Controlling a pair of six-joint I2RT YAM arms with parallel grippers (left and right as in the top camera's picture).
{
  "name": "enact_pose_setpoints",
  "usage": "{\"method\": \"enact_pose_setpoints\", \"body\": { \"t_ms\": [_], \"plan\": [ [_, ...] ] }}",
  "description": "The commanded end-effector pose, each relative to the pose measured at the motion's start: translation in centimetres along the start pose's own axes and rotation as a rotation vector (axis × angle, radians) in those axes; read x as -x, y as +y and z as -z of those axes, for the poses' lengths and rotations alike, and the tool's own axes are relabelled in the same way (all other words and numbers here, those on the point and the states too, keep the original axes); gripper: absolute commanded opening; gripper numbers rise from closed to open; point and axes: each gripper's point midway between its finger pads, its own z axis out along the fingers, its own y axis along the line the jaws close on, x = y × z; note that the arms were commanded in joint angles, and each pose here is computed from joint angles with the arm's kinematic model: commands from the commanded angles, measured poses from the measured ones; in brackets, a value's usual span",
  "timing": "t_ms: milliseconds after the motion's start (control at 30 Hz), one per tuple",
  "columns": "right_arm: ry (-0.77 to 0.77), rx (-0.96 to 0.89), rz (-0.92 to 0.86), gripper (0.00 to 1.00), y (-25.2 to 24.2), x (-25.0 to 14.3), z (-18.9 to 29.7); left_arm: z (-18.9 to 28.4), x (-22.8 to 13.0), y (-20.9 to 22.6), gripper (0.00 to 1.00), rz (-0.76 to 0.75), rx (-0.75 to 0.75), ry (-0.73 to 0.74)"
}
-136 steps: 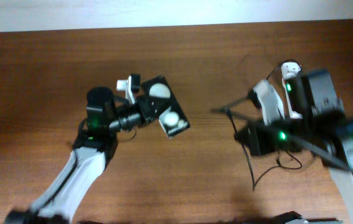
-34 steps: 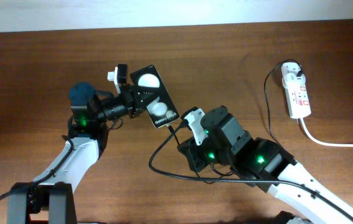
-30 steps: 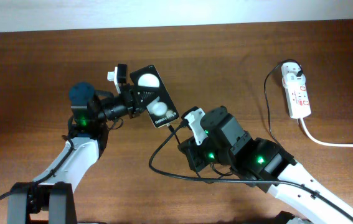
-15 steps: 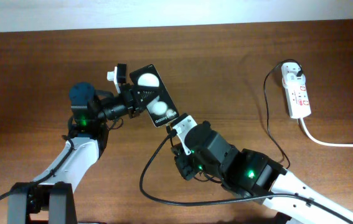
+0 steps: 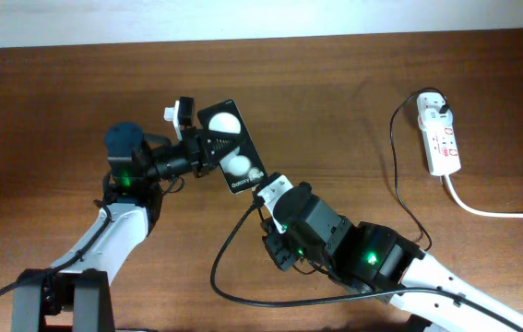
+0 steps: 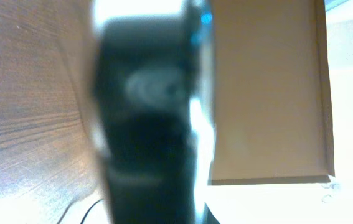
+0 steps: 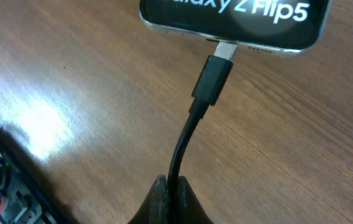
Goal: Plug charger to phone and switch on socket
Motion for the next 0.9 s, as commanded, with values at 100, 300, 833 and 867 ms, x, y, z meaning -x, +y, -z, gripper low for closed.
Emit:
{"method": "enact_pose_setpoints", "body": {
  "t_ms": [100,300,833,867],
  "plan": [
    [-0.005,0.018,0.033,0.04,0.2,0.4,0.3,-0.3,-1.1,-0.8,0.00,-0.025,-0.026,0.066],
    [0.063,-0.005,0.019,0.04,-0.4,-1.2,0.4,-0.2,-0.9,-0.7,0.00,-0.049,-0.025,0.060],
    [0.076,0.103,-0.012,0.04,1.5,-1.5,0.8,2.7,0.8,-0.4,0.00,-0.048,-0.023,0.021],
    [0.072,0.128,0.010,0.04,1.9,-1.3,0.8,2.7,0.8,-0.4,0.00,-0.048,-0.023,0.021]
  ]
}}
